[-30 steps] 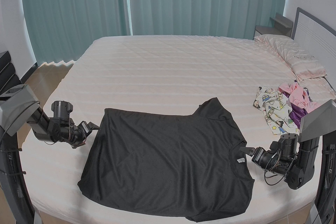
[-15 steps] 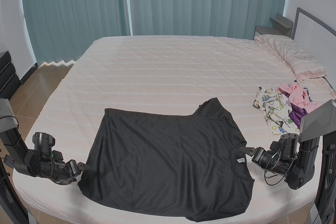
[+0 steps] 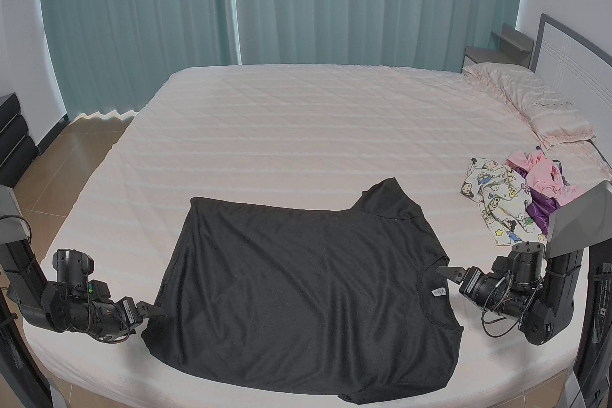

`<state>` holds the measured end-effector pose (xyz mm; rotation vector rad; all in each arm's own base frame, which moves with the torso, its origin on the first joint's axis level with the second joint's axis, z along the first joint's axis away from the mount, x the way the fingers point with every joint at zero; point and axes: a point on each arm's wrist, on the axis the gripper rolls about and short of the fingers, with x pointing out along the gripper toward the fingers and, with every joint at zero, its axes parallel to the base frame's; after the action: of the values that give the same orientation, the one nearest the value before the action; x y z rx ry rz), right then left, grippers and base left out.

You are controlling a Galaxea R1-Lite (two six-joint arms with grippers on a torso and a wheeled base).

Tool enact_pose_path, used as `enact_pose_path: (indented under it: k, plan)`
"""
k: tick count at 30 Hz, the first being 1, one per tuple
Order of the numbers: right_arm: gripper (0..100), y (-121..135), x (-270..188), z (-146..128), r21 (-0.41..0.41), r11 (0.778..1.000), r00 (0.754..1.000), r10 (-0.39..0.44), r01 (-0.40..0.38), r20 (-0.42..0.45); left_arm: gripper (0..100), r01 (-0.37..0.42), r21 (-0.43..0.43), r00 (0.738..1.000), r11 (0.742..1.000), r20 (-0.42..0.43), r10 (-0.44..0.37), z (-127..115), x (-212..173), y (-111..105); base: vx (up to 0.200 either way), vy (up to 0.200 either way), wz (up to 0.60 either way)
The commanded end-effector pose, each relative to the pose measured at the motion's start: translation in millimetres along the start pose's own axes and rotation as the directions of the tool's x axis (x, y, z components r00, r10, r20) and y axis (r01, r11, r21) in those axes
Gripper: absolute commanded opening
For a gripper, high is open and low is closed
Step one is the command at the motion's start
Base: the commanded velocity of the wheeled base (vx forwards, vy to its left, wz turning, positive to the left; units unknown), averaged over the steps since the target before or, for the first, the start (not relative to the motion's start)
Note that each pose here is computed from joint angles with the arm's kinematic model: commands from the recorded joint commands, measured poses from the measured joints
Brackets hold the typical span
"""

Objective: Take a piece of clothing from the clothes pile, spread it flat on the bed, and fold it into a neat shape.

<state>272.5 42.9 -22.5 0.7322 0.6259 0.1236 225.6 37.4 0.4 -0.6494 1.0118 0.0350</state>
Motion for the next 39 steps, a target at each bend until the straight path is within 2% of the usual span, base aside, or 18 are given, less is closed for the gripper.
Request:
enact_pose_path:
  k: [1,3,4,9,15,20,32,39]
  plan:
    - [100,1,0,1,-0.002,1.000,1.000,0.010,-0.010,0.010,100,-0.014,-0.010,1.000,1.000,-0.022,0.014,-6,12,8,0.000,0.000,0.00]
    - [100,2,-1,2,-0.003,1.000,1.000,0.011,-0.011,0.012,100,-0.013,-0.004,1.000,1.000,-0.013,0.013,-10,12,9,0.000,0.000,0.00]
    - [100,2,-1,2,-0.003,1.000,1.000,0.011,-0.011,0.012,0,-0.013,-0.002,1.000,1.000,-0.012,0.013,-10,12,9,0.000,0.000,0.00]
    - [100,2,-1,2,-0.003,1.000,1.000,0.012,-0.012,0.013,0,-0.089,0.042,0.996,0.995,-0.012,0.090,-20,12,14,0.000,0.000,0.00]
    - [100,2,-1,2,-0.003,1.000,1.000,0.012,-0.012,0.013,0,-0.110,0.056,0.993,0.992,-0.028,0.112,-27,8,17,0.000,0.000,0.00]
    - [100,4,-2,3,-0.003,1.000,1.000,0.018,-0.018,0.019,0,-0.194,0.085,0.981,0.977,0.014,0.194,-27,1,19,0.000,0.000,0.00]
    - [100,3,-2,4,-0.003,1.000,1.000,0.017,-0.017,0.020,0,-0.240,0.114,0.971,0.964,0.012,0.240,-36,-10,25,0.000,0.000,0.00]
    - [100,3,-2,3,-0.003,1.000,1.000,0.017,-0.017,0.018,0,-0.268,0.177,0.960,0.947,-0.030,0.277,-49,-17,31,0.000,0.000,0.00]
